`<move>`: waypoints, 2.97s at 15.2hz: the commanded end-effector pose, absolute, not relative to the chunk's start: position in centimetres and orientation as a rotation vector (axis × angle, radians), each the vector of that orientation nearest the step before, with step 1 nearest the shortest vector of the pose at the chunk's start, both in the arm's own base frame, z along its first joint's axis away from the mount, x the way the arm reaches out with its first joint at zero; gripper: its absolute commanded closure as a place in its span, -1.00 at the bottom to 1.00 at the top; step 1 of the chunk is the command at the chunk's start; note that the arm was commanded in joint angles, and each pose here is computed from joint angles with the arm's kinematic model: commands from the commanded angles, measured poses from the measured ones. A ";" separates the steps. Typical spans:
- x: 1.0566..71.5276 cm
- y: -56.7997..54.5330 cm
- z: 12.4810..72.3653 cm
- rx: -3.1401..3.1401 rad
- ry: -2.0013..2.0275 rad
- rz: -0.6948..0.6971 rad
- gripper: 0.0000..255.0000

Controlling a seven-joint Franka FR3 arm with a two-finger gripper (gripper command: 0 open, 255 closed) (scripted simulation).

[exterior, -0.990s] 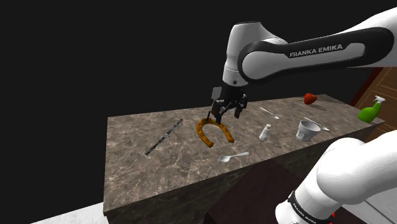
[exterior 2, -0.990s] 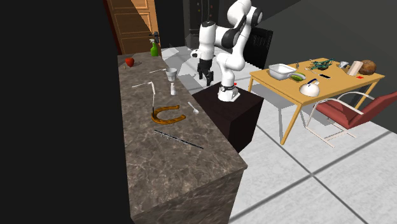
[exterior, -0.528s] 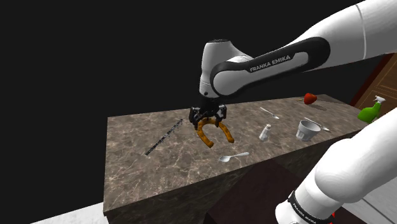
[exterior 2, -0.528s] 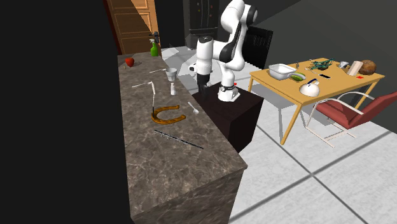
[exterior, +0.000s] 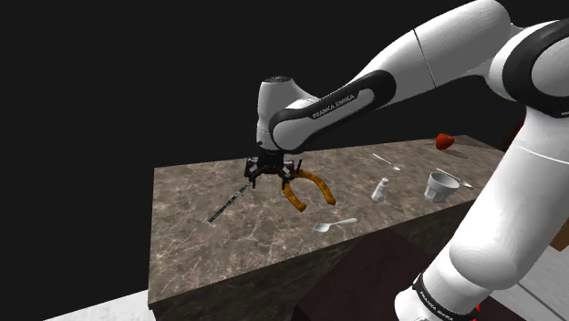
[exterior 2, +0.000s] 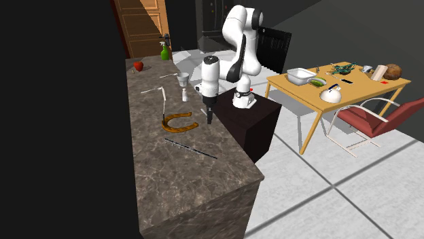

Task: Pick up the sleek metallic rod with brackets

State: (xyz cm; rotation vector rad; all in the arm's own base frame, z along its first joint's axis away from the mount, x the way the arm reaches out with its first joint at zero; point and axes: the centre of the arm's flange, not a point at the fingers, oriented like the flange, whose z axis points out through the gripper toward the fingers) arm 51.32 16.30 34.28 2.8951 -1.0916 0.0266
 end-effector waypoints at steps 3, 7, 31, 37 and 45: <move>55.5 17.3 31.3 2.825 -1.288 0.043 -1.00; 59.8 17.5 28.5 2.744 -1.472 0.059 -1.00; 66.3 16.7 20.3 2.599 -1.741 0.082 1.00; 66.3 16.7 22.4 2.599 -1.741 0.082 1.00; 66.3 16.7 26.6 2.599 -1.741 0.082 1.00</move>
